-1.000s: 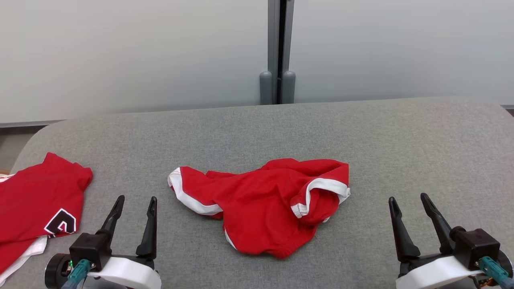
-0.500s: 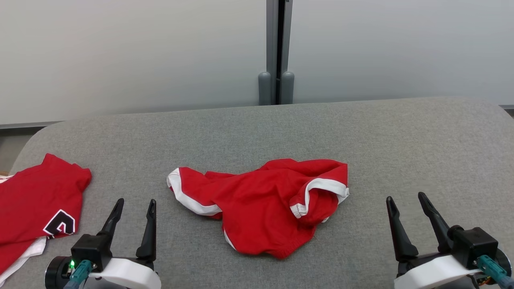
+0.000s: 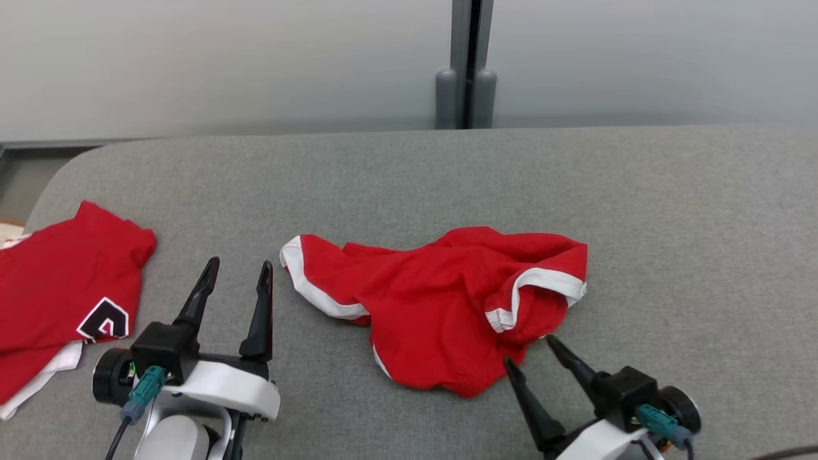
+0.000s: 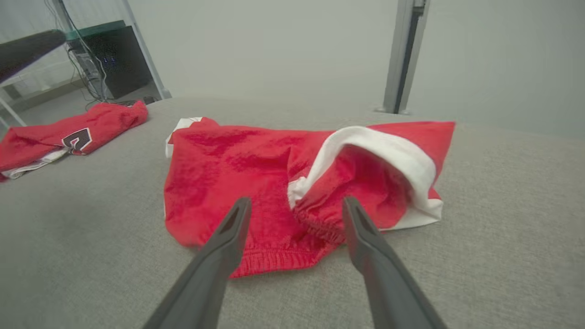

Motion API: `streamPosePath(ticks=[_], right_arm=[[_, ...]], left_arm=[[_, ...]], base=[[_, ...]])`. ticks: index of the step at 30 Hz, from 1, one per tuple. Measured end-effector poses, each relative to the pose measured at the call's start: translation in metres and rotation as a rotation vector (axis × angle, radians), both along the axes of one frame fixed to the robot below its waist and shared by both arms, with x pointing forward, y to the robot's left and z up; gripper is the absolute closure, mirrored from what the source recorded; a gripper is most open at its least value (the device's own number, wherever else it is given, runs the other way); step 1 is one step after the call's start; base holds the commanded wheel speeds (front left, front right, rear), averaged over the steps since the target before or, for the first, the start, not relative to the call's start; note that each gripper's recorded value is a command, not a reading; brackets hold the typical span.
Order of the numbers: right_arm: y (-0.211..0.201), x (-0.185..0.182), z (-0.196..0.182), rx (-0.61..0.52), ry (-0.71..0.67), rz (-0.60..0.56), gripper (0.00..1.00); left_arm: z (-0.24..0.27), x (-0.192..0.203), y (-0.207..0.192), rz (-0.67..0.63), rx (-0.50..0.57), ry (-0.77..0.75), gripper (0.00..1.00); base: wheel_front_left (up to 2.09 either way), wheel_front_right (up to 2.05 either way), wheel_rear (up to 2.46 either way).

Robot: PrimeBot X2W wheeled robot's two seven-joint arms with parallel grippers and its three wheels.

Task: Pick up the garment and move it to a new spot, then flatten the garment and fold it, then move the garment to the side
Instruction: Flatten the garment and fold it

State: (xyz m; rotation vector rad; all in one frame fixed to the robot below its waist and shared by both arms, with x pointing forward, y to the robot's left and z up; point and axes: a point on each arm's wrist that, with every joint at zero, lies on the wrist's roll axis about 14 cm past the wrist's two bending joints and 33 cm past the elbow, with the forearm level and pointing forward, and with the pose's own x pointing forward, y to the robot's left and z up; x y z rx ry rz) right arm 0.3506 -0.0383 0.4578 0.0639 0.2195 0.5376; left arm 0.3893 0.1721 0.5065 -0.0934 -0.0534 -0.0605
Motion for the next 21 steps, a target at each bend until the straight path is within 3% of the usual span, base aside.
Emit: streamPosePath(ticks=[12,13,14,15,16,21], right_arm=[[0.065,-0.013,-0.086,-0.125,0.237,0.327,0.00],[0.067,-0.013,-0.089,-0.127,0.243,0.338,0.22],[0.068,-0.011,-0.091,-0.131,0.246,0.346,0.62],[0.069,-0.010,-0.091,-0.121,0.249,0.349,0.94],[0.070,-0.009,-0.090,-0.113,0.250,0.349,1.00],[0.068,0.002,-0.072,-0.054,0.198,0.317,1.00]], left_arm=[[-0.014,0.020,0.025,0.090,0.009,0.031,0.00],[-0.016,0.020,0.027,0.097,0.010,0.035,0.00],[-0.017,0.020,0.029,0.105,0.012,0.039,0.00],[-0.018,0.021,0.031,0.110,0.015,0.040,0.00],[-0.018,0.022,0.032,0.114,0.016,0.040,0.00],[-0.014,0.028,0.025,0.093,0.015,0.021,0.00]], base=[[0.00,0.00,0.00],[0.00,0.00,0.00],[0.00,0.00,0.00],[0.00,0.00,0.00],[0.00,0.00,0.00],[0.00,0.00,0.00]])
